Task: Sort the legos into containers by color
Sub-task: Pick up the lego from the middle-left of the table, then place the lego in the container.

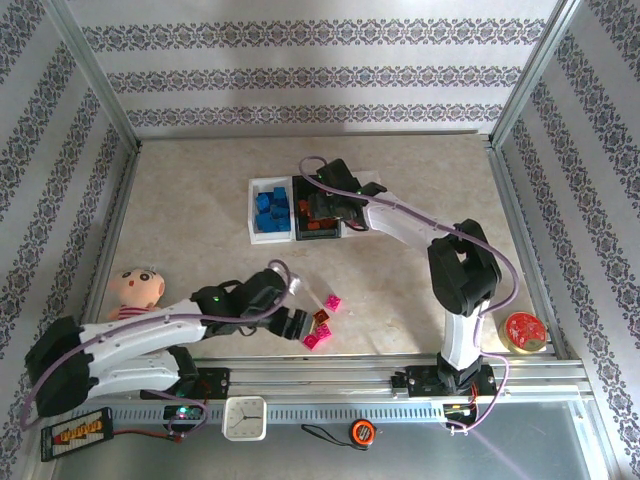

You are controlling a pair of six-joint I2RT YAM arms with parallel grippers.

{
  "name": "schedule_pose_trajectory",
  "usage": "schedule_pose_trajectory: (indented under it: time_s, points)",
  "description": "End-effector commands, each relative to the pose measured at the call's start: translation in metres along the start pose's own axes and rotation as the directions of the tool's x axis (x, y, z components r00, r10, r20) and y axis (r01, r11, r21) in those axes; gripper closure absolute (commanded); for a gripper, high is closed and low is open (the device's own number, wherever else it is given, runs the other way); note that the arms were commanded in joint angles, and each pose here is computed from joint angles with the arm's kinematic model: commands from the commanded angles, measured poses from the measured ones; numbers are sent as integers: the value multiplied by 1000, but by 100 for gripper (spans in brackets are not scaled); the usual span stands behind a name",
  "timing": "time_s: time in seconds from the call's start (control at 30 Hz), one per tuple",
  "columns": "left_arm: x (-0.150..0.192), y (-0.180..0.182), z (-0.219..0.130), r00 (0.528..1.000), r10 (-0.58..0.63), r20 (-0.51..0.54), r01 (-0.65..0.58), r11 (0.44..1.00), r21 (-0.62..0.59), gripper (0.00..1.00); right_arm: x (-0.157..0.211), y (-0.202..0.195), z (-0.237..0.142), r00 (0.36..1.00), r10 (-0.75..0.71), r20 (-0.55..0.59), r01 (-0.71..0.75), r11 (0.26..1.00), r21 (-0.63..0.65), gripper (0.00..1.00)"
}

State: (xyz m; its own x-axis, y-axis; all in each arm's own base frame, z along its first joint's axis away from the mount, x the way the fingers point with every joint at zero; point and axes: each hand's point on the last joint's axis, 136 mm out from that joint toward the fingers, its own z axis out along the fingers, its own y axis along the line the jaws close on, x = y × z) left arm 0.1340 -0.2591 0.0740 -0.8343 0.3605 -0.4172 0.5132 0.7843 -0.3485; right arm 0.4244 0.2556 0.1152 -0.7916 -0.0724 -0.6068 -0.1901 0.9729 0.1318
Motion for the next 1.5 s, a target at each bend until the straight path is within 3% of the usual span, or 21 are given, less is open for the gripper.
schedule_pose_trajectory:
  time_s: [0.0, 0.37, 0.6, 0.97, 1.1, 1.3, 1.47]
  points:
    - [-2, -12, 5, 995, 97, -26, -98, 995, -33, 15, -9, -6, -16, 998, 47, 47, -46, 999, -14, 28]
    - [31, -18, 37, 952, 178, -249, -203, 976, -79, 32, -17, -35, -72, 983, 113, 147, -107, 993, -46, 27]
    - [44, -13, 49, 932, 191, -308, -239, 963, -127, 47, -23, -49, -101, 966, 151, 209, -140, 988, -66, 26]
    - [22, -11, 38, 958, 193, -211, -231, 957, -176, 72, -1, -61, -109, 966, 159, 203, -150, 987, -59, 25]
    - [-1, -1, 16, 972, 190, -140, -219, 947, -233, 75, 14, -67, -115, 964, 171, 204, -162, 985, -59, 25]
    - [-74, 15, -28, 988, 130, 86, -108, 968, -225, 73, 39, -82, -132, 954, 200, 221, -195, 980, -44, 25]
    - [-162, 17, -40, 960, 93, 263, -54, 987, -153, 71, 63, -89, -141, 946, 237, 220, -231, 971, -56, 25]
